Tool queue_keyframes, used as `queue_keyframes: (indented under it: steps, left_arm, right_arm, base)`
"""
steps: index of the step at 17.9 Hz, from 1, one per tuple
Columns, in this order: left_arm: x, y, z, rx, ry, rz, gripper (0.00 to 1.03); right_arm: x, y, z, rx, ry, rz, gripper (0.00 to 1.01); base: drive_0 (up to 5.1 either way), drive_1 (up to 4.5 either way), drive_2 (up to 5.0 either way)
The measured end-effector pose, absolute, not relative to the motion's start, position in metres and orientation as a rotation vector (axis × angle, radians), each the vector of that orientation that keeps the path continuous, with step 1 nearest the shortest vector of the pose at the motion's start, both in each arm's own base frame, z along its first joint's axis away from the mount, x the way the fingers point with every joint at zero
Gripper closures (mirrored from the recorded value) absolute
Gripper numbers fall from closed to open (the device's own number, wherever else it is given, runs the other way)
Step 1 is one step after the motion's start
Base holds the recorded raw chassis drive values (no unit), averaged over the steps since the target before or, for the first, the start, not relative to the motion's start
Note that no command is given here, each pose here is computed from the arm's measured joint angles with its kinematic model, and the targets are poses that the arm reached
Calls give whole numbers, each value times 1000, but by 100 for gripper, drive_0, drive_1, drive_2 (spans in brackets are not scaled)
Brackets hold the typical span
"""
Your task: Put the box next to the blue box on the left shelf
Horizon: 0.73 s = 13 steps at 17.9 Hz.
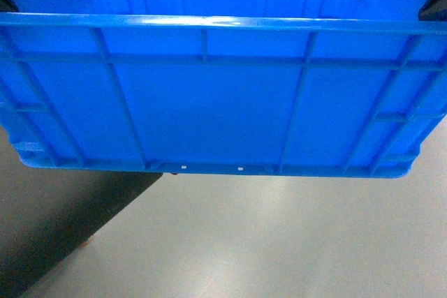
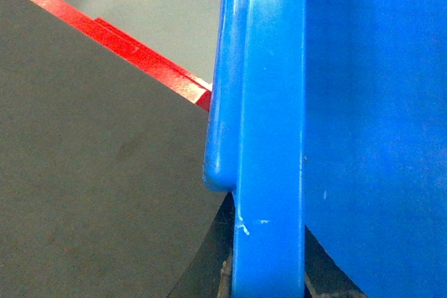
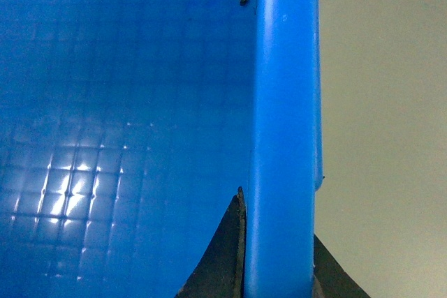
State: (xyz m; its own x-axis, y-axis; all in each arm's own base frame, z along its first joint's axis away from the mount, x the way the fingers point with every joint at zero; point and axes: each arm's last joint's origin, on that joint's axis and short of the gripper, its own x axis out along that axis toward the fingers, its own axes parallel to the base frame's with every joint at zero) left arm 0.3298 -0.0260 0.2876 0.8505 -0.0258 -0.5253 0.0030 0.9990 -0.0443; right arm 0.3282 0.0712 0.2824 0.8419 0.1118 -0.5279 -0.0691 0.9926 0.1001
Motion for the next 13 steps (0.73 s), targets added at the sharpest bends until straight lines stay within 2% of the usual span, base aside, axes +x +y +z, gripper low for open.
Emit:
queue_keyframes:
  steps: [13]
  left_arm:
    - [330,-26,288,-42,554,-15,97]
  right_arm:
    - [328,71,282,78,562,96,93]
  base:
    - [-151,-151,-151]
